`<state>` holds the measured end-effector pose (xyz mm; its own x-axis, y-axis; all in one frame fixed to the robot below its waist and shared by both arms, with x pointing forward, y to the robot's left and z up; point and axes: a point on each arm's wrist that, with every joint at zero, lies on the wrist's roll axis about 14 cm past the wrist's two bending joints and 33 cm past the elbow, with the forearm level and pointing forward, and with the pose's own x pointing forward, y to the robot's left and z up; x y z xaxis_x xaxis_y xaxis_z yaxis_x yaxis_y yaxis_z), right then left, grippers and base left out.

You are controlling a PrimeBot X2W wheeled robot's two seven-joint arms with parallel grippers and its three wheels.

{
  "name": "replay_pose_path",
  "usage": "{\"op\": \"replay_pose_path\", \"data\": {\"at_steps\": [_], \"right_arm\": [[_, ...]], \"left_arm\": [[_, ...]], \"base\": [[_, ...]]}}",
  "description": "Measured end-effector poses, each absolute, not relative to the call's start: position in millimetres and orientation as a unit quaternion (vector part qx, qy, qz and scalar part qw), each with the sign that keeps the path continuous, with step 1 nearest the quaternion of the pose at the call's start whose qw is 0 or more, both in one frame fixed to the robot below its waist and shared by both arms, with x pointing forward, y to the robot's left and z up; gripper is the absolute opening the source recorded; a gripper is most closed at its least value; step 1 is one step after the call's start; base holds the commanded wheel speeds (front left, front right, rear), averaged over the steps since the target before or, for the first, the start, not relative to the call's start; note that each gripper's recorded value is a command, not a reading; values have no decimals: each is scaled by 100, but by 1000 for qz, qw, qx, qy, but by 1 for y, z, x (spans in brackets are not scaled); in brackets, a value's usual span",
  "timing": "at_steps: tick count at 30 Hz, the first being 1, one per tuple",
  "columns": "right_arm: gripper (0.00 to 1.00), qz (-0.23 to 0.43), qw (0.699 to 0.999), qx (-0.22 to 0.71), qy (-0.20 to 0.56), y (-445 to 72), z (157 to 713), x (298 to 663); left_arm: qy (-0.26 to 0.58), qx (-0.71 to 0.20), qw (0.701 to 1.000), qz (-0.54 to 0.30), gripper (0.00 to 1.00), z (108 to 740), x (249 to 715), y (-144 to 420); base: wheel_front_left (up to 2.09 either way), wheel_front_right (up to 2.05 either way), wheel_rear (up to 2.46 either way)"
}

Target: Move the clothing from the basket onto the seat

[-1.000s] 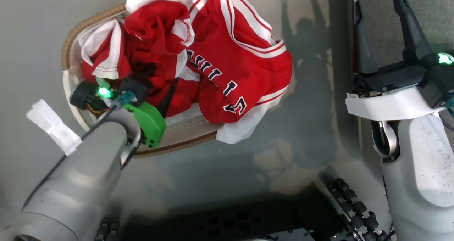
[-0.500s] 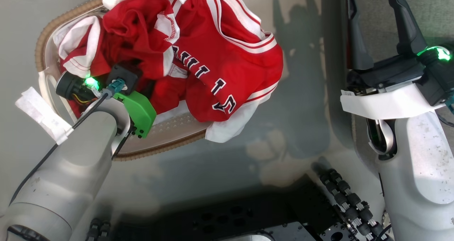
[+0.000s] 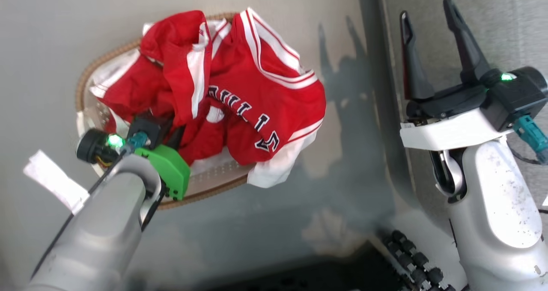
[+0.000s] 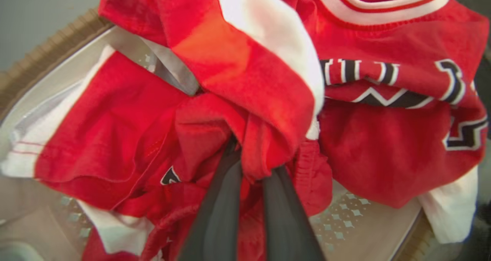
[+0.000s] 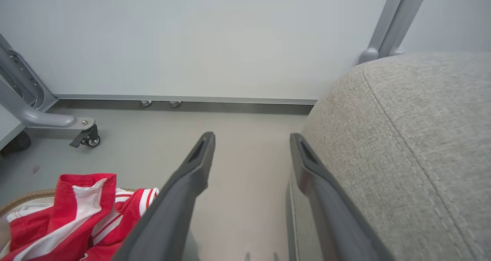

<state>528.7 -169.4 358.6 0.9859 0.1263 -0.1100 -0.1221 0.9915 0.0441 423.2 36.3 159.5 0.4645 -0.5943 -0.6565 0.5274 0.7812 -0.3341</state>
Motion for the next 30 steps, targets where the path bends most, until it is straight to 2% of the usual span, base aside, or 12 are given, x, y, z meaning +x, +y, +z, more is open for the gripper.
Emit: {"op": "replay_pose_path", "data": {"at_steps": [17, 30], "right_arm": [[100, 61, 997, 28, 25, -165, 434, 477], [100, 82, 996, 42, -4, -146, 477, 426]], "left_arm": [[297, -69, 910, -280, 0, 281, 406, 38], [134, -67, 954, -258, 0, 402, 411, 43]], "base": [[0, 0, 0], [0, 0, 0]]}}
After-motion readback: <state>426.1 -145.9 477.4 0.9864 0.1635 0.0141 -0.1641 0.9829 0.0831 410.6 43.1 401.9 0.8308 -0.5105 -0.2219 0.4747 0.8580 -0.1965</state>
